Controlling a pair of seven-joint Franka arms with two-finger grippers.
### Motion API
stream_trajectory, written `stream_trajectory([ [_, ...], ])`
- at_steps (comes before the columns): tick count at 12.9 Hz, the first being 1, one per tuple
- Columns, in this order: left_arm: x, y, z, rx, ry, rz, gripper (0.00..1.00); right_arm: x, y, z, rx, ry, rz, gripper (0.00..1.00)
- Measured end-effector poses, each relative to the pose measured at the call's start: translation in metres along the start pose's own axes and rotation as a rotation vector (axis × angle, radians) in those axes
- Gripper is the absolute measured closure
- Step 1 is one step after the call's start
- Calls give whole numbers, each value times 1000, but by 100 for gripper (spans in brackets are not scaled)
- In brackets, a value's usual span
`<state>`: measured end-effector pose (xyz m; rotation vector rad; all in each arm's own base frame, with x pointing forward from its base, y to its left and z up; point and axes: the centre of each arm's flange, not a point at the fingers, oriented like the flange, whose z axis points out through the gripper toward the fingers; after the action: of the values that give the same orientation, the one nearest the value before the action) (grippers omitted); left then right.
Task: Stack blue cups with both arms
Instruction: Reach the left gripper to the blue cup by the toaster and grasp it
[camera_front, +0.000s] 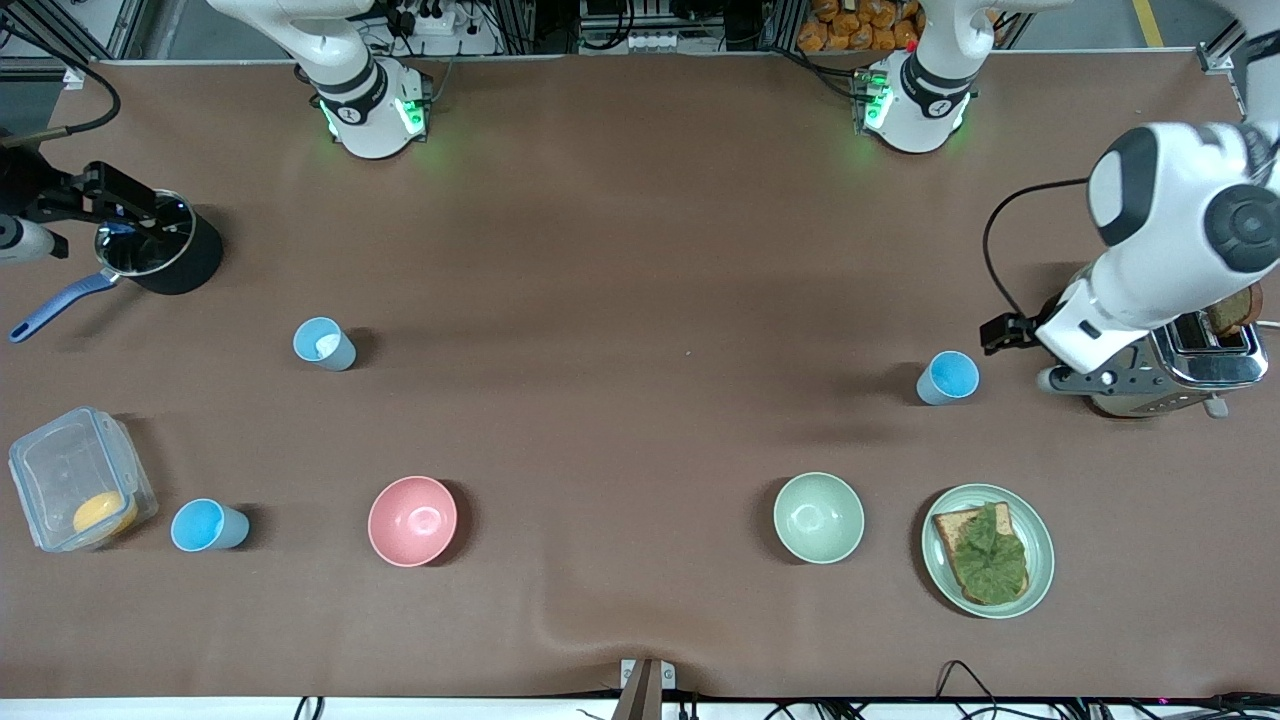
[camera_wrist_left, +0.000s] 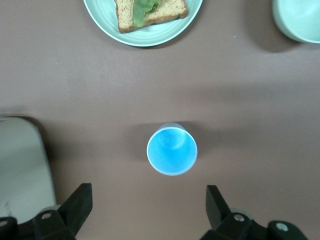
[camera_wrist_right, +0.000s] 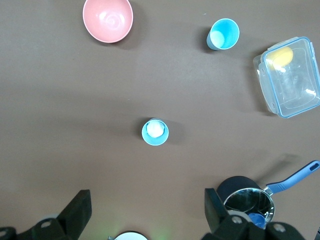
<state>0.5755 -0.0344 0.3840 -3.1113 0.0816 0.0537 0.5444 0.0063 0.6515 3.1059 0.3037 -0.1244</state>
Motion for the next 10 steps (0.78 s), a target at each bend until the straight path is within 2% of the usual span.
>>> stream_trajectory([
  [2, -2, -1, 39, 0, 33, -1, 0, 0, 0, 0, 0, 0, -1, 0],
  [10, 2, -6, 118, 5, 16, -11, 0, 1, 0, 1, 0, -2, 1, 0],
])
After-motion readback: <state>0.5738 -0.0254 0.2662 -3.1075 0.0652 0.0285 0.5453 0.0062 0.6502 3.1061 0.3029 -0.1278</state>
